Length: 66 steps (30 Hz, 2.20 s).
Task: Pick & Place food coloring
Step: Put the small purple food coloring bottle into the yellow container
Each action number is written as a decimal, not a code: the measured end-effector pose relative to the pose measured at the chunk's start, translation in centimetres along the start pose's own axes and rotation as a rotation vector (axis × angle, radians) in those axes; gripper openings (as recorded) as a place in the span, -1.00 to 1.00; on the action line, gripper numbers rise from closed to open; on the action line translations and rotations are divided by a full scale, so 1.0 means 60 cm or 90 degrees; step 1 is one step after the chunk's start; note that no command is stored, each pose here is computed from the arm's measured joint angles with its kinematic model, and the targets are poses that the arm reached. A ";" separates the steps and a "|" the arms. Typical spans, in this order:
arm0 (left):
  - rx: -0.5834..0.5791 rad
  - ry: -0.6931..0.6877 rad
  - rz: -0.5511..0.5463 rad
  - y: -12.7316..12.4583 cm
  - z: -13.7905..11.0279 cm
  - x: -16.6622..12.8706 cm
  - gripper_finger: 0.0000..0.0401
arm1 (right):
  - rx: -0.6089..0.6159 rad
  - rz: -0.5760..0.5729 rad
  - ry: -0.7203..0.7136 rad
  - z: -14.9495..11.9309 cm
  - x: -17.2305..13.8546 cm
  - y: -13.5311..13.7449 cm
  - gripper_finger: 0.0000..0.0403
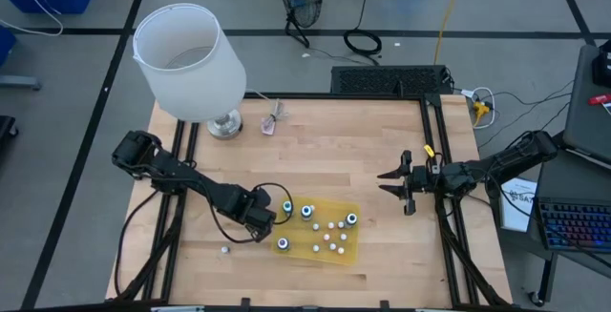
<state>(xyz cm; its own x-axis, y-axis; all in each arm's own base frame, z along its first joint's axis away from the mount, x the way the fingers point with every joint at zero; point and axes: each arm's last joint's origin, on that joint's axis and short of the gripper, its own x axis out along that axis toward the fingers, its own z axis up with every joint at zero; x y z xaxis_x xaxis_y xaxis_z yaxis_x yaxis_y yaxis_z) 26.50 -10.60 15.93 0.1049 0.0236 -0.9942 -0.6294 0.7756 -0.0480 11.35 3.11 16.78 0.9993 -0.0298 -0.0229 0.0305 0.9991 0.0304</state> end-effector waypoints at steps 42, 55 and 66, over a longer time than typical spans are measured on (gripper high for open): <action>0.239 -0.137 -0.070 -0.204 0.132 -0.148 -0.70 | 0.000 0.000 0.000 0.000 0.000 0.000 -0.43; 0.270 -0.079 -0.020 -0.241 0.156 -0.030 -0.70 | 0.000 0.000 0.000 0.000 0.000 0.000 -0.43; 0.244 -0.057 0.004 -0.233 0.175 0.008 -0.64 | 0.000 0.000 0.000 0.000 0.000 0.000 -0.43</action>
<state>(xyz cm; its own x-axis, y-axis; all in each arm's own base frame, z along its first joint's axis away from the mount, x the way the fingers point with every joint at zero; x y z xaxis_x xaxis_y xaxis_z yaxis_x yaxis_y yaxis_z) 43.46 -14.80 17.12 0.1797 0.0704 -0.9812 -0.2992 0.9541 0.0137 11.36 3.11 16.77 0.9993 -0.0297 -0.0234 0.0304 0.9991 0.0302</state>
